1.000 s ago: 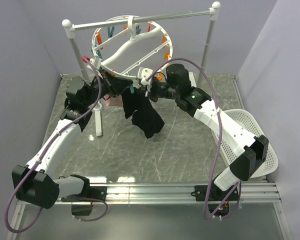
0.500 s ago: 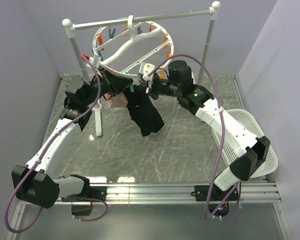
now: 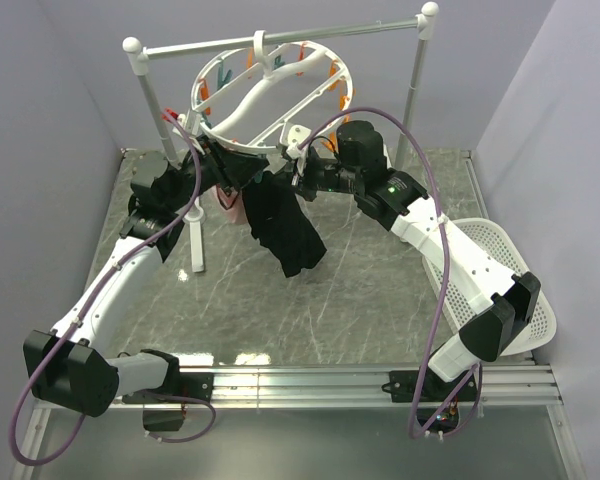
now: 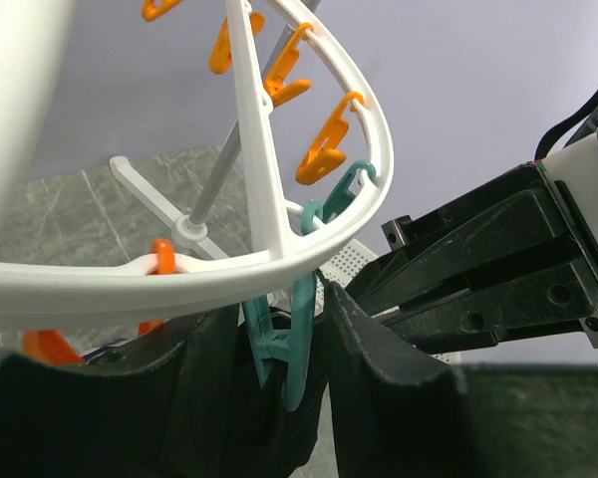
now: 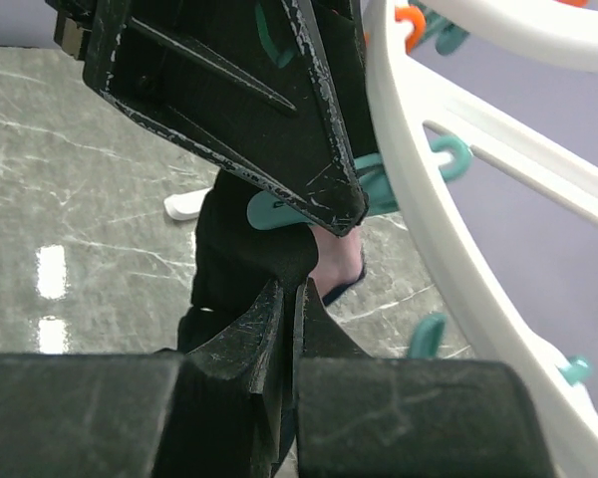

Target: Clip the underwear to the hanger

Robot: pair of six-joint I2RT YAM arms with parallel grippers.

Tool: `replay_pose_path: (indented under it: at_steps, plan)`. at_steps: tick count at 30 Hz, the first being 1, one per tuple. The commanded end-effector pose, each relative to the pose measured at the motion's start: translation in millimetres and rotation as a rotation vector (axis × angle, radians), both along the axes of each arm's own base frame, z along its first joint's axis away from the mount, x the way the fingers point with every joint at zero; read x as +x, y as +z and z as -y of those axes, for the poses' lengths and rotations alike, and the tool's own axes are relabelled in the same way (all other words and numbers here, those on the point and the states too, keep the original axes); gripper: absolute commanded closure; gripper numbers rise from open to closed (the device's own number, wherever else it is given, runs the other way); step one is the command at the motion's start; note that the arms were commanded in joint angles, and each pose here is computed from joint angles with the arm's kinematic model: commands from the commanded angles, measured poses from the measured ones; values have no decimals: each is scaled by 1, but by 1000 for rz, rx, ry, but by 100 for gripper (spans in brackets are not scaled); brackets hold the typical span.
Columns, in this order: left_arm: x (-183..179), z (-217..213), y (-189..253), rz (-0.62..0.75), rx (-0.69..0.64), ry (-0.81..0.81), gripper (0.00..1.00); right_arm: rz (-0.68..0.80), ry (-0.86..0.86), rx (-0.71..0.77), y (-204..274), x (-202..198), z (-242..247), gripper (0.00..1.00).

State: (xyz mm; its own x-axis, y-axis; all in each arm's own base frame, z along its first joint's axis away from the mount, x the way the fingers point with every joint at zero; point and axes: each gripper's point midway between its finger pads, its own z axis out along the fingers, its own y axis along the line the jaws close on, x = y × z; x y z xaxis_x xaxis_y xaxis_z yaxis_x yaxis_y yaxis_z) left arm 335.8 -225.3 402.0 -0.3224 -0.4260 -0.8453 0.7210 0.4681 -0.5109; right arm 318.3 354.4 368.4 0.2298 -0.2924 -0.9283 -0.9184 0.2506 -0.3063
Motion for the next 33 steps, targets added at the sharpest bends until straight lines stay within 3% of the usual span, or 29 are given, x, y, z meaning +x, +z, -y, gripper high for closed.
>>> replay_pose_path:
  at_steps: [1, 5, 11, 20, 25, 31, 32, 33]
  plan:
    - [-4, -3, 28, 71, -36, 10, 56, 38, 11, 70, 30, -2, -3, 100]
    - [-2, -7, 35, 80, -45, 35, 44, 40, 5, 74, 32, 0, -2, 100]
    - [-3, -10, 34, 86, -13, 51, 36, 35, -6, 79, 32, 2, -2, 100]
    - [-12, -14, 2, 67, 88, 41, 36, -13, -37, 113, 29, 6, -6, 100]
    - [-7, -19, -6, 38, 107, 77, 44, -40, -65, 120, 23, 11, -12, 100]
    - [4, -34, -4, 17, 84, 146, 50, -71, -76, 104, 8, 8, -18, 79]
    - [7, -37, -4, 11, 84, 157, 50, -78, -82, 105, 6, 8, -18, 69]
    - [11, -40, -5, 2, 80, 172, 50, -76, -84, 108, 7, 6, -17, 65]
